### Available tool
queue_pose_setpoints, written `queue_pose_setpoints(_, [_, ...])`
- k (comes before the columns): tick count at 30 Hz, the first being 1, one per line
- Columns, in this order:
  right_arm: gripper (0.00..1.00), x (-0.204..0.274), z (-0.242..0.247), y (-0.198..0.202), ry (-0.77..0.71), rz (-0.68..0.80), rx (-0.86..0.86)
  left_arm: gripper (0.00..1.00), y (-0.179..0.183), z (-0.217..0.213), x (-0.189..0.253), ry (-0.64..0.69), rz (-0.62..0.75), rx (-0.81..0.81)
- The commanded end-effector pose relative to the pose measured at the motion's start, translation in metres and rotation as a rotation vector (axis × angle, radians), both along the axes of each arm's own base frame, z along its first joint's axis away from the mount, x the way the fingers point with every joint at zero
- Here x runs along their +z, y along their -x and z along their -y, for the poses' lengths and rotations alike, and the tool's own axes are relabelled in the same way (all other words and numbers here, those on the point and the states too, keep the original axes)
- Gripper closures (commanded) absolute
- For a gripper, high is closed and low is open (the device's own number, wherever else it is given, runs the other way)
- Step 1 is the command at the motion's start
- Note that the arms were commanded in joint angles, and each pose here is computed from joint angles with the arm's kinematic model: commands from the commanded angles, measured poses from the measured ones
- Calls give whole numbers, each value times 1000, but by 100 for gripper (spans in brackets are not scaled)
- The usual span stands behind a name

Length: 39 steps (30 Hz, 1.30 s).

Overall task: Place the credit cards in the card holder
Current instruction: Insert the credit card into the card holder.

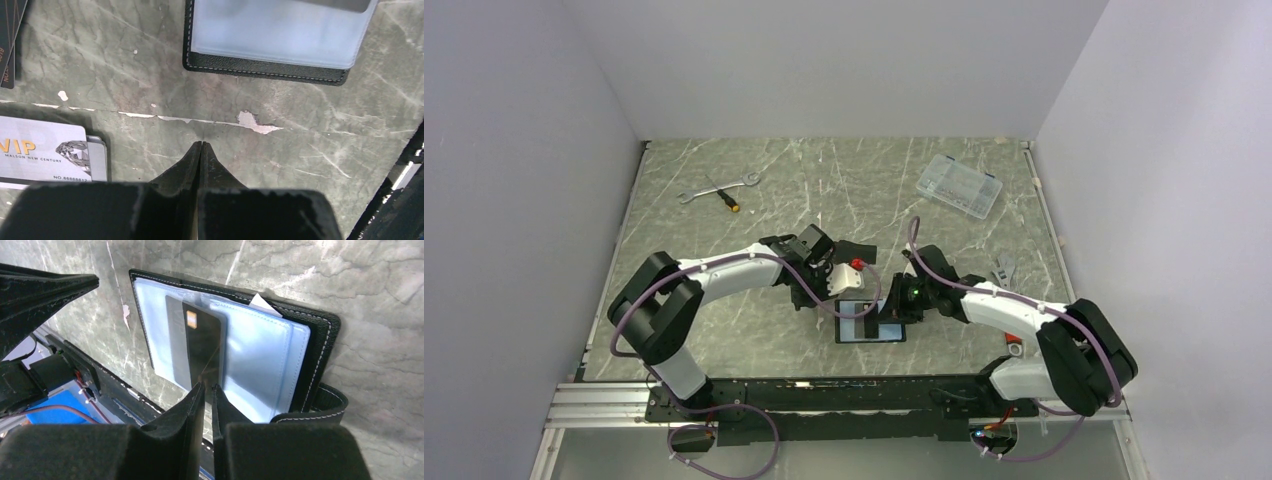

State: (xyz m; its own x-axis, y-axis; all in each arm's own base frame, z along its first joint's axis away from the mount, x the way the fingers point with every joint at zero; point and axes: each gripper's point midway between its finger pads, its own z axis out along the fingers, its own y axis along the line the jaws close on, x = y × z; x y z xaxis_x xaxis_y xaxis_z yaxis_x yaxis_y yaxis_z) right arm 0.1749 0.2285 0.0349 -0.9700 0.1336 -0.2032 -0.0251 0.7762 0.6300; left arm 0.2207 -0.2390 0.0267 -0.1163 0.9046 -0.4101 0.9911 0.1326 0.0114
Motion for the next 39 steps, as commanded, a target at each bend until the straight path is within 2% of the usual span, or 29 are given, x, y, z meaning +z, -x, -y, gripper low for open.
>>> queue_pose_setpoints(1, [88,12,1,-10,31,46,-9,96,4,9,19,59,-5,-16])
queue_pose_setpoints(6, [85,7,-3,-9,27,22,3,96,4,14,22,76,-17,-23])
queue_pose_setpoints(14, [100,3,-2,-24,109,76,-54,96,5,32,24,115,-25,-60])
queue_pose_setpoints(23, [100,-3,-17,-22,115,75,-48,95,13,45,12,109,-25,-110])
queue_pose_setpoints(32, [100,2,-45,-14,7,55,-13,95,17,49,7,97,-6,-136])
queue_pose_setpoints(39, [100,12,-9,-17,70,93,-73,96,20,49,10,92,14,-155])
